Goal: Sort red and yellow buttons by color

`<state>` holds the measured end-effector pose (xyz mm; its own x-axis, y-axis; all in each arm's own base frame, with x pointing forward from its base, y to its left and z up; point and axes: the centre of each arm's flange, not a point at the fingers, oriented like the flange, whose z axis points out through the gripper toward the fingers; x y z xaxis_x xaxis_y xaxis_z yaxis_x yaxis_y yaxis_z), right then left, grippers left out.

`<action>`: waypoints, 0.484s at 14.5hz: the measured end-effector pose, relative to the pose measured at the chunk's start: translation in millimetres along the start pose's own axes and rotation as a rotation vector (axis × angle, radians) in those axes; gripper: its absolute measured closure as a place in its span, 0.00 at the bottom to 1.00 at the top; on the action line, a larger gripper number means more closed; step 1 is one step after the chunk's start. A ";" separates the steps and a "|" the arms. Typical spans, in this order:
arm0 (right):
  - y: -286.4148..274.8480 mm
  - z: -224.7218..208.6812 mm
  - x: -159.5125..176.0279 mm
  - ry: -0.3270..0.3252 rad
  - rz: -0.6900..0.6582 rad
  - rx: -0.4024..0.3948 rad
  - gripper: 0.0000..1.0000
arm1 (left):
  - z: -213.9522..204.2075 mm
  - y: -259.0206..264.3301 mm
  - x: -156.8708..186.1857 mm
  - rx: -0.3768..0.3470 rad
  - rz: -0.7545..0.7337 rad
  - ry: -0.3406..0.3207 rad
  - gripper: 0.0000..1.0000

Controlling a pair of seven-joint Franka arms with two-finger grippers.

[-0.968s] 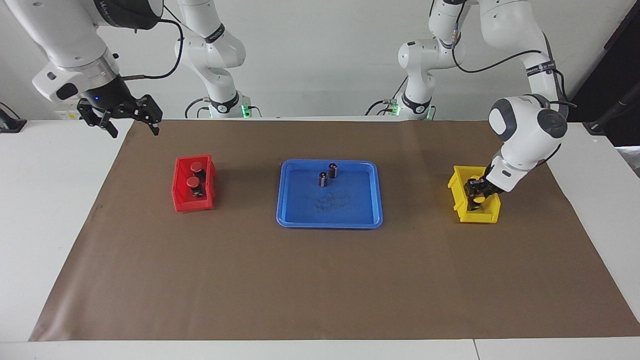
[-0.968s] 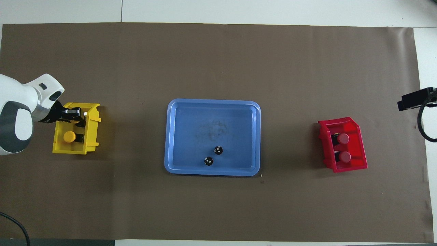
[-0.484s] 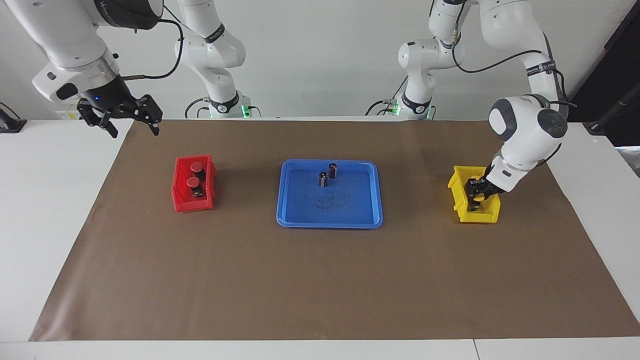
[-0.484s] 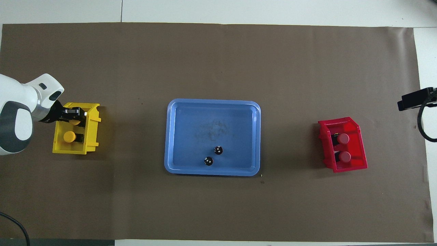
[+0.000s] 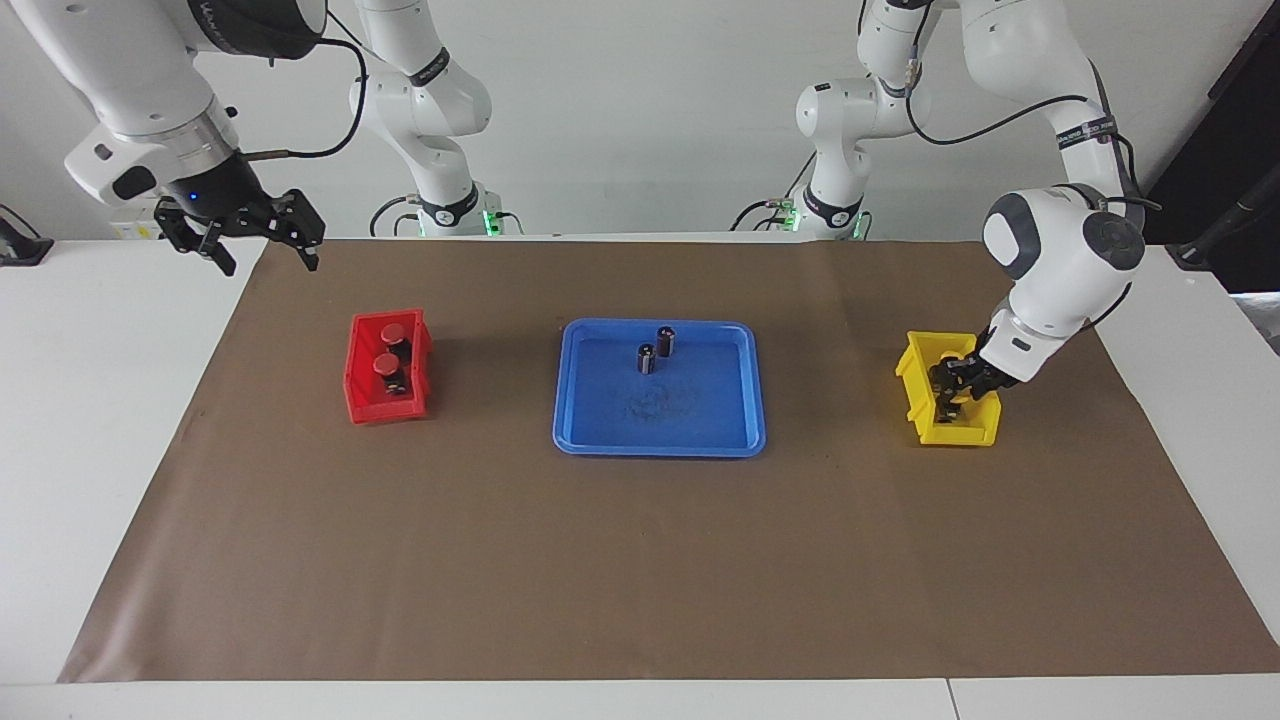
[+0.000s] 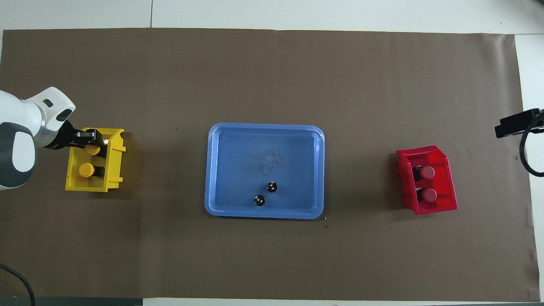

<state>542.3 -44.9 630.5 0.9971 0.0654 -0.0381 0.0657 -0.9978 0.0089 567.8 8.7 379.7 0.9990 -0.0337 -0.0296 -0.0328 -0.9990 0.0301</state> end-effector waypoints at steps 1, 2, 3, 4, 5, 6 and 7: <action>0.0 0.0 0.0 0.000 0.000 0.000 0.00 | -3.3 -0.3 0.6 0.000 0.000 -0.005 0.49; 0.0 0.0 0.0 0.000 0.000 0.000 0.00 | -8.5 -0.7 1.8 -0.001 -0.001 -0.007 0.47; 0.0 0.0 0.0 0.000 0.000 0.000 0.00 | -14.6 -1.1 3.2 -0.001 -0.002 -0.008 0.45; 0.0 0.0 0.0 0.000 0.000 0.000 0.00 | -21.6 -1.5 4.7 -0.002 -0.002 -0.008 0.37; 0.0 0.0 0.0 0.000 0.000 0.000 0.00 | -29.0 -1.5 6.2 -0.002 -0.002 -0.011 0.30; 0.0 0.0 0.0 0.000 0.000 0.000 0.00 | -38.8 -1.2 8.0 -0.003 -0.001 -0.013 0.30; 0.0 0.0 0.0 0.000 0.000 0.000 0.00 | -51.4 -0.7 9.6 -0.004 0.000 -0.014 0.24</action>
<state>542.3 -44.9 630.5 0.9971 0.0654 -0.0381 0.0658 -0.9978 0.0089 579.0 10.6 430.8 0.9985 -0.0341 -0.0436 -0.0327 -0.9989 0.0337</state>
